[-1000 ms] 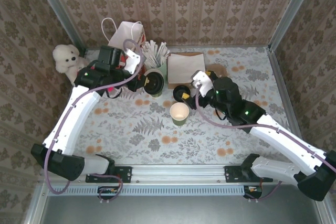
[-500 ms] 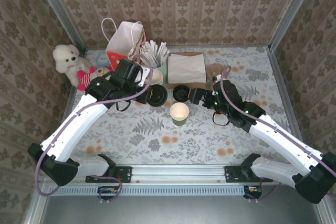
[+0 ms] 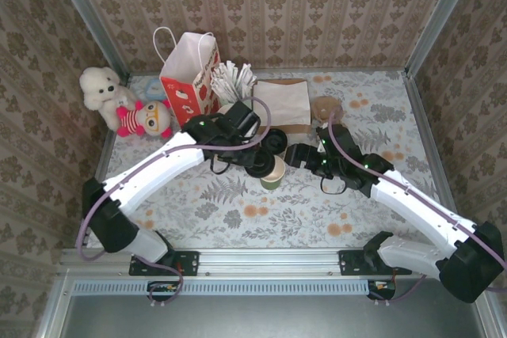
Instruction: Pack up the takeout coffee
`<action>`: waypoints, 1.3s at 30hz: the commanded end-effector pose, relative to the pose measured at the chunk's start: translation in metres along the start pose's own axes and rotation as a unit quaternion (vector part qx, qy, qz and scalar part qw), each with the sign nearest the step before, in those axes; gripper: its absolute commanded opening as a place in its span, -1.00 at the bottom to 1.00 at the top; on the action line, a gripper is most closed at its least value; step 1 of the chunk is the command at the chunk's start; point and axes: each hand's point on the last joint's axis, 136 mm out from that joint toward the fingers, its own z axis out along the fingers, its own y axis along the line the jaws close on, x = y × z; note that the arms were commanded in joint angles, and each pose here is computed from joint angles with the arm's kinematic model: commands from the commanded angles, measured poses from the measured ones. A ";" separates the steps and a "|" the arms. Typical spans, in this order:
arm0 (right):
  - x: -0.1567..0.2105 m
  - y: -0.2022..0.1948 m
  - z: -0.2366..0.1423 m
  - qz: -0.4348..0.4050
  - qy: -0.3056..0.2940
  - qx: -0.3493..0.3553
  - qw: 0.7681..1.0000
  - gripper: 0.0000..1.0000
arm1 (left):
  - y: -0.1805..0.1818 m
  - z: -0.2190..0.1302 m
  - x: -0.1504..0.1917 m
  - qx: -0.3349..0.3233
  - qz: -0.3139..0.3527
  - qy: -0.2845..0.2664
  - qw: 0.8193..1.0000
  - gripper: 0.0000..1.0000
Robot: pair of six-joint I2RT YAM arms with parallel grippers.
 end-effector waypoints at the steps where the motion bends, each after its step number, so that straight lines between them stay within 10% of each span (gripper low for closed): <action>1: 0.015 -0.003 0.002 0.016 0.028 -0.015 0.999 0.71 | -0.020 0.001 -0.006 0.040 -0.012 -0.009 0.999 -1.00; 20: 0.026 -0.008 0.021 0.028 0.041 -0.095 0.994 0.88 | -0.013 0.041 0.001 -0.010 -0.012 0.054 0.998 -1.00; 39: 0.035 -0.020 0.035 0.025 0.062 -0.074 0.995 0.55 | -0.008 0.053 -0.007 -0.011 -0.026 0.049 0.998 -1.00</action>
